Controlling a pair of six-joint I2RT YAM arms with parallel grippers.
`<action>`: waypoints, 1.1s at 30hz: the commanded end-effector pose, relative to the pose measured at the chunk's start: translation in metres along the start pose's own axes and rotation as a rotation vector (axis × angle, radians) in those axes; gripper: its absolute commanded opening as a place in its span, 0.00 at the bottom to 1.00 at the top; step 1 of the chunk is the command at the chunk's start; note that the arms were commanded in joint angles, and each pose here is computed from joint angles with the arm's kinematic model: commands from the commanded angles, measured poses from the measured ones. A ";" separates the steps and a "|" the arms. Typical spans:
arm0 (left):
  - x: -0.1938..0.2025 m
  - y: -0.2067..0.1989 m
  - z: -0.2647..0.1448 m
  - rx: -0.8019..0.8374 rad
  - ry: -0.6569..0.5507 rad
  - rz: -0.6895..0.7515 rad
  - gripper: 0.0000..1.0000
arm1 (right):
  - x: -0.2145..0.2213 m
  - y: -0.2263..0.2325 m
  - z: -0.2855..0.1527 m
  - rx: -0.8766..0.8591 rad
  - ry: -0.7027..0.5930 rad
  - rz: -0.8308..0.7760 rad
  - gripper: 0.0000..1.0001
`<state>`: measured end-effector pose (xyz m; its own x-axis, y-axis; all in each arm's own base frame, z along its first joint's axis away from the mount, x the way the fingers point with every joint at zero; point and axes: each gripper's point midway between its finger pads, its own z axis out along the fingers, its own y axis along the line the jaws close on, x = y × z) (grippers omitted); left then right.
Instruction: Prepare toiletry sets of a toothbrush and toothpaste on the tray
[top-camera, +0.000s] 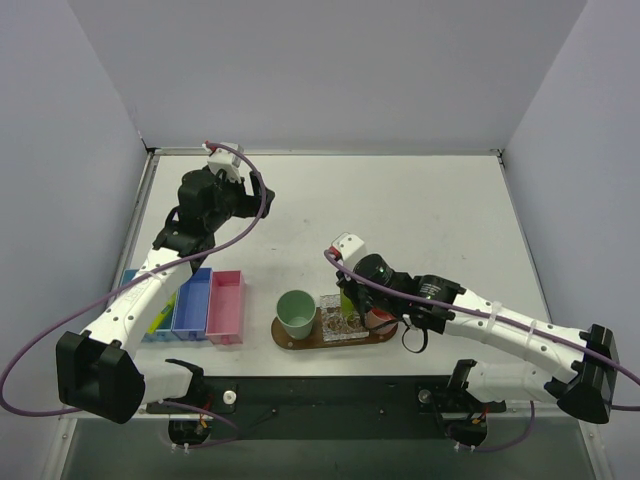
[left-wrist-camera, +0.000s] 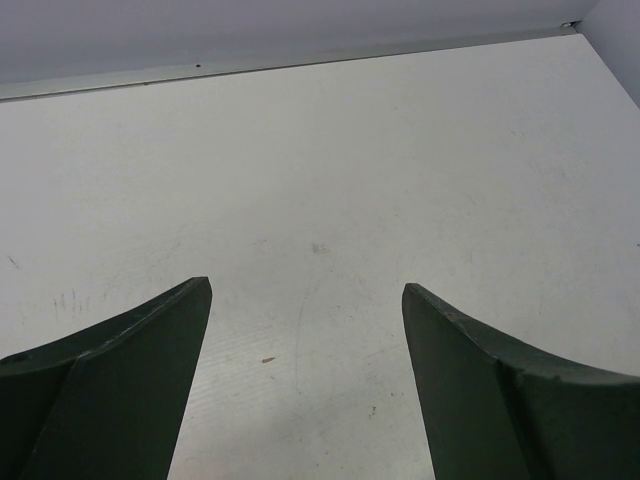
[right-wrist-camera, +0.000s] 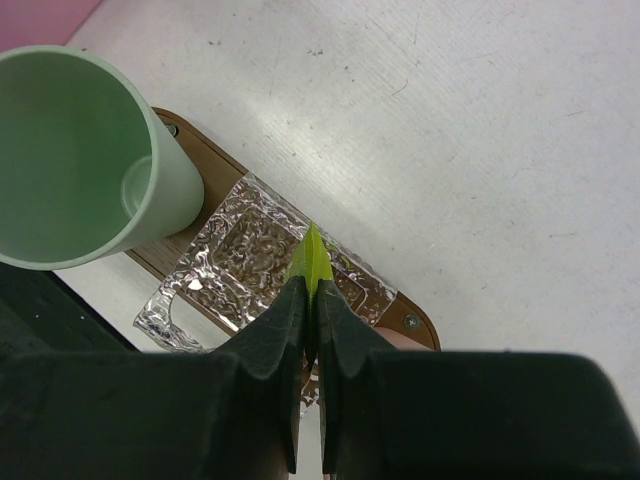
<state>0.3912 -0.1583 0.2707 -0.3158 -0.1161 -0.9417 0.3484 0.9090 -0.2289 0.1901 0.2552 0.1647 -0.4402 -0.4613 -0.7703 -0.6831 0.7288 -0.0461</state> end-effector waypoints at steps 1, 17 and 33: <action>-0.012 -0.004 -0.004 0.009 -0.033 0.019 0.88 | -0.002 -0.002 0.005 0.030 -0.022 -0.008 0.00; -0.012 -0.004 -0.003 0.010 -0.031 0.019 0.88 | 0.006 -0.002 0.007 0.037 -0.007 -0.010 0.09; -0.013 -0.005 -0.004 0.014 -0.033 0.016 0.88 | -0.012 -0.003 -0.008 0.032 -0.075 0.013 0.46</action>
<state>0.3906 -0.1578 0.2689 -0.3198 -0.1073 -0.9414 0.3495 0.9101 -0.2225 0.1903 0.2541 0.1587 -0.4293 -0.4658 -0.7738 -0.6745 0.7351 -0.0683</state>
